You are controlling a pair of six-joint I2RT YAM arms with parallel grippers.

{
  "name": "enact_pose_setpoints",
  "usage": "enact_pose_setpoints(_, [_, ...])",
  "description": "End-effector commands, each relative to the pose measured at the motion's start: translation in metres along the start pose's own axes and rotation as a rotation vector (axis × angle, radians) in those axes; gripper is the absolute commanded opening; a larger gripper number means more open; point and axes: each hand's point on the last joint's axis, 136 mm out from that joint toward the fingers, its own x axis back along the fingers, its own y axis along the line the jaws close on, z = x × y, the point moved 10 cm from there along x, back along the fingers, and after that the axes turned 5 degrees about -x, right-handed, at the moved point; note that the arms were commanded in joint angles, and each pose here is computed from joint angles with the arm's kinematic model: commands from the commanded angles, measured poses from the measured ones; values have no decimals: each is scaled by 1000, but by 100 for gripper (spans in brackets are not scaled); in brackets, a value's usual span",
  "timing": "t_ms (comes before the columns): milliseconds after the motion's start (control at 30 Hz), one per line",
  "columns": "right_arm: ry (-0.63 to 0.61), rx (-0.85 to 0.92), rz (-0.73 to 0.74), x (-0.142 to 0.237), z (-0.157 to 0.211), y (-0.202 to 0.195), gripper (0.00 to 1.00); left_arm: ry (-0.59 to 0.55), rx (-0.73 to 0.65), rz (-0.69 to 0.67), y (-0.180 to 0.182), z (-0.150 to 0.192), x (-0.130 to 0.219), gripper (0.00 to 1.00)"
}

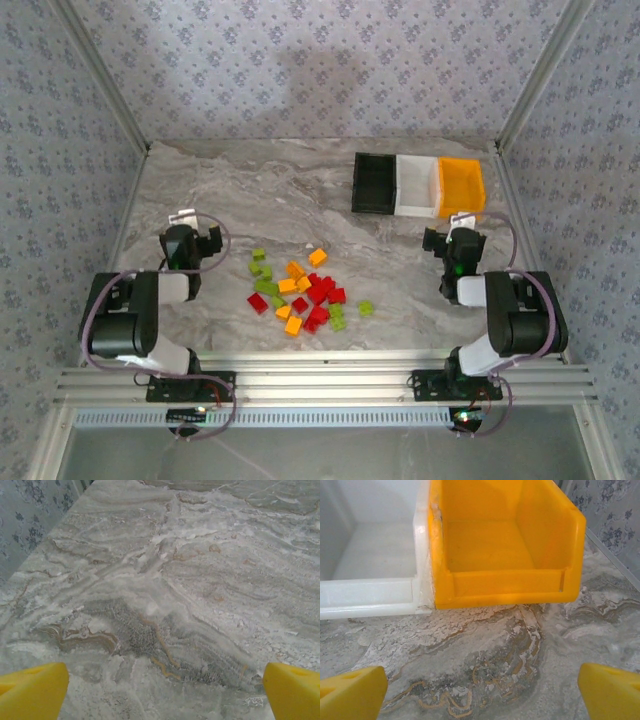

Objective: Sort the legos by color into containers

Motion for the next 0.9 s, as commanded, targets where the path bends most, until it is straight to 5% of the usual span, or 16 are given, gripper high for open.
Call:
enact_pose_setpoints(0, [10,-3,71,5,-29,0,100,-49,-9,-19,1,-36,13,99])
enact_pose_setpoints(267, [5,-221,348,31,-65,-5,100,-269,262,-1,10,-90,57,100])
enact_pose_setpoints(400, [166,-697,449,38,-71,-22,100,-41,879,-287,38,-90,67,100])
enact_pose_setpoints(467, [191,-678,233,24,-79,-19,100,-52,826,-97,35,-102,64,100])
enact_pose_setpoints(600, [178,-603,36,17,-91,-3,100,-124,898,56,28,-104,72,100])
enact_pose_setpoints(867, [414,-213,-118,-35,-127,81,94,159,745,306,-20,-109,70,100])
